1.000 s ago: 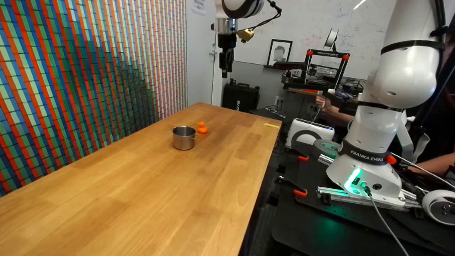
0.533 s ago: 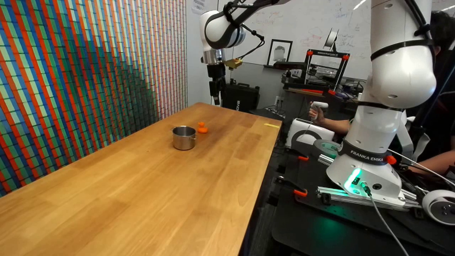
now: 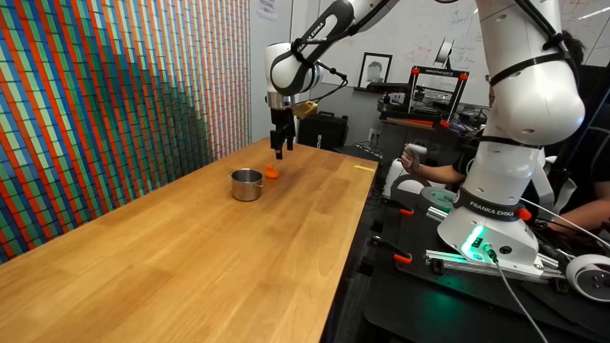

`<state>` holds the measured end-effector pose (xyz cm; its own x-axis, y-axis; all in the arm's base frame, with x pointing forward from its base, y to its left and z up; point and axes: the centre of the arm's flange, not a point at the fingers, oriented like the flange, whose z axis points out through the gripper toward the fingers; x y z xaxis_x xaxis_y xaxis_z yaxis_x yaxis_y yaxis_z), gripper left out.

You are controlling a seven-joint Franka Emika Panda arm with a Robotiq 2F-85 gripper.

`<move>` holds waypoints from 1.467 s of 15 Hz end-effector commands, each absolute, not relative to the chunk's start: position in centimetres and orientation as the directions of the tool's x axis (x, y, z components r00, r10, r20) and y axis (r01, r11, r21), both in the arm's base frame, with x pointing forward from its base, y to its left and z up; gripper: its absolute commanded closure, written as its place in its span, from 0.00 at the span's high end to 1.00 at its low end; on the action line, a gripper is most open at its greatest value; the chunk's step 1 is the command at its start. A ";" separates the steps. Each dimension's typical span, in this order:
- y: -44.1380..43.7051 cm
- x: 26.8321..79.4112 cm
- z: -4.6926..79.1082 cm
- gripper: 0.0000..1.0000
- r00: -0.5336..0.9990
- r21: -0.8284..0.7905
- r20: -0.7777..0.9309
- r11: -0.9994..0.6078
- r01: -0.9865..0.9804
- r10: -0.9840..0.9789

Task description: Pick up the orange object and put it in the bowl

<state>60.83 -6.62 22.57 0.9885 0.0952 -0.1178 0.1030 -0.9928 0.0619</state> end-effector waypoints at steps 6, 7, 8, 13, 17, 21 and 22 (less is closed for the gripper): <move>-5.2 63.8 16.8 1.00 0.998 0.057 -0.009 -0.996 0.068 0.068; -5.0 64.1 16.2 1.00 0.998 0.057 0.000 -0.996 0.069 0.069; -4.8 64.2 15.7 1.00 0.997 0.058 0.005 -0.996 0.073 0.073; -5.1 64.6 13.6 0.49 0.998 0.053 0.010 -0.997 0.061 0.061; -5.5 65.0 14.1 0.21 0.998 0.056 0.013 -0.997 0.056 0.057; -6.0 66.2 16.7 0.19 0.999 0.047 0.003 -0.998 0.041 0.041; -5.9 66.5 18.1 0.19 0.999 0.035 -0.006 -0.999 0.036 0.036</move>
<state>64.44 -5.56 15.37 0.9975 0.0709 0.0058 0.0704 -0.9954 0.0649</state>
